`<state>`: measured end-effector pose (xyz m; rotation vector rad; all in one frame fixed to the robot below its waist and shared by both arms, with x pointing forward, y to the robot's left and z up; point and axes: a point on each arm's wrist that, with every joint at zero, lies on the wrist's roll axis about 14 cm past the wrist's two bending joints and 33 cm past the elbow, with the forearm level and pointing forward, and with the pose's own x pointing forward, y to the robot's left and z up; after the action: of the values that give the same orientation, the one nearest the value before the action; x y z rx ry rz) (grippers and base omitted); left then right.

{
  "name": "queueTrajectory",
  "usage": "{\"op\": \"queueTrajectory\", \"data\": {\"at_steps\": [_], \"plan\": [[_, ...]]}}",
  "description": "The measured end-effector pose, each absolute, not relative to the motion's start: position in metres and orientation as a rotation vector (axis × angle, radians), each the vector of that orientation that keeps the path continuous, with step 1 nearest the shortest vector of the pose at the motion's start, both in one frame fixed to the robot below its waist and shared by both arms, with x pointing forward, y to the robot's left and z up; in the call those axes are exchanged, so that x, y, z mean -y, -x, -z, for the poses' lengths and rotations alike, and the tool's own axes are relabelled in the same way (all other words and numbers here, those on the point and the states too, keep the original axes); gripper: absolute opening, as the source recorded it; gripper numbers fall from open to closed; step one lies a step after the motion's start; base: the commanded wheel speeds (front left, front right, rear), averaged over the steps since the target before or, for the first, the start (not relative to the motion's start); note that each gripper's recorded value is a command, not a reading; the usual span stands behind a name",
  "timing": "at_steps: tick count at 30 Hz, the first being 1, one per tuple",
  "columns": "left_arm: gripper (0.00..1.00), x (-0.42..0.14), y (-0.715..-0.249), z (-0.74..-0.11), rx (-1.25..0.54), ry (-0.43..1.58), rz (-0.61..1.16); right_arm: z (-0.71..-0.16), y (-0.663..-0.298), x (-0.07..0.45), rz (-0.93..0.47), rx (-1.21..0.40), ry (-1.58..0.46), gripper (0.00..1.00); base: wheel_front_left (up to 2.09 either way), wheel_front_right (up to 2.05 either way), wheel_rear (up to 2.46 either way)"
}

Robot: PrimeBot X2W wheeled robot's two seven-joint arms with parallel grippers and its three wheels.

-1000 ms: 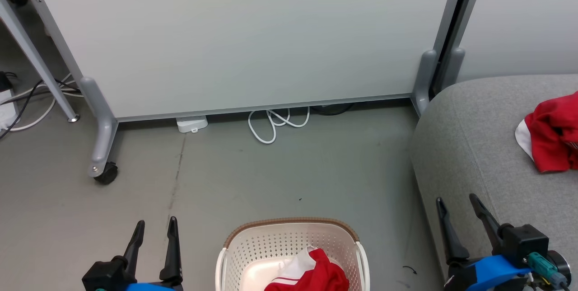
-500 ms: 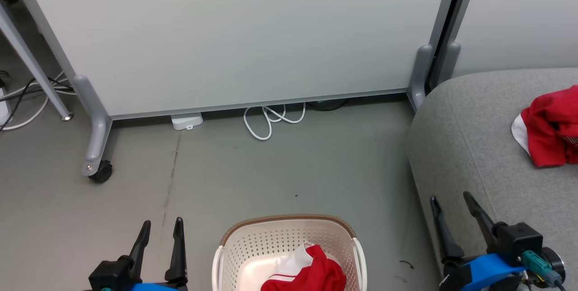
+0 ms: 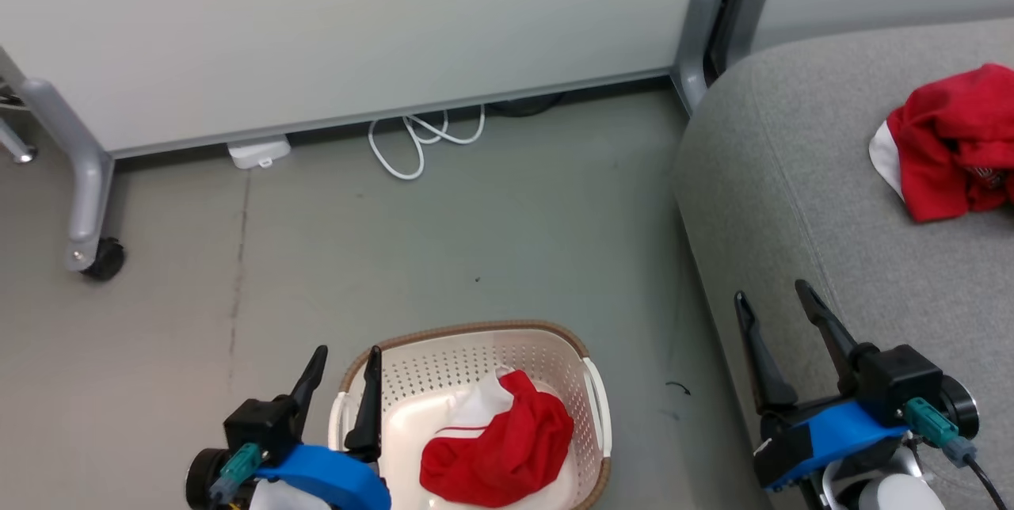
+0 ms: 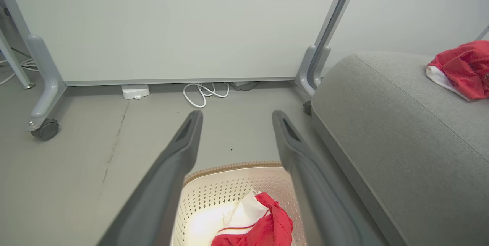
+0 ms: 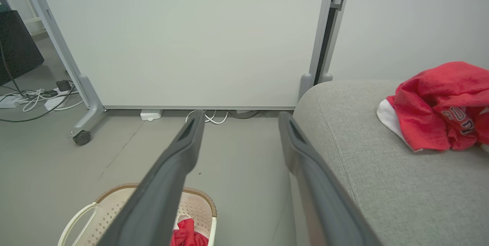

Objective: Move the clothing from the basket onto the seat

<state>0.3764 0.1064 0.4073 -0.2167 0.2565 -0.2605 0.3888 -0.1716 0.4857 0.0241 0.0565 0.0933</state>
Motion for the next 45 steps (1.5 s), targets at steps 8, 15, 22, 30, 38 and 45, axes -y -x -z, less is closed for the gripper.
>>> {"op": "queueTrajectory", "data": {"at_steps": [8, 15, 22, 30, 38, 45], "plan": [[1.00, -0.053, -0.395, -0.358, -0.418, 0.228, 0.406, -0.467, -0.410, 0.180, -0.073, -0.101, -0.005, 1.00, 0.00, 0.00, 0.00], [1.00, -0.017, -0.400, -0.304, -0.577, 0.196, 0.539, -0.438, -0.427, 0.188, -0.058, -0.158, 0.001, 1.00, 0.00, 0.00, 0.00], [1.00, 0.012, -0.372, -0.245, -0.775, 0.162, 0.682, -0.403, -0.438, 0.191, -0.053, -0.224, -0.005, 1.00, 0.00, 0.00, 0.00], [1.00, 0.014, -0.353, -0.192, -0.955, 0.135, 0.737, -0.367, -0.442, 0.201, -0.029, -0.294, -0.005, 1.00, 0.00, 0.00, 0.00], [1.00, 0.020, -0.345, -0.161, -1.055, 0.133, 0.770, -0.341, -0.441, 0.207, -0.011, -0.343, -0.006, 1.00, 0.00, 0.00, 0.00], [1.00, 0.010, -0.347, -0.135, -1.138, 0.098, 0.739, -0.328, -0.441, 0.209, -0.008, -0.366, -0.008, 1.00, 0.00, 0.00, 0.00]]}}
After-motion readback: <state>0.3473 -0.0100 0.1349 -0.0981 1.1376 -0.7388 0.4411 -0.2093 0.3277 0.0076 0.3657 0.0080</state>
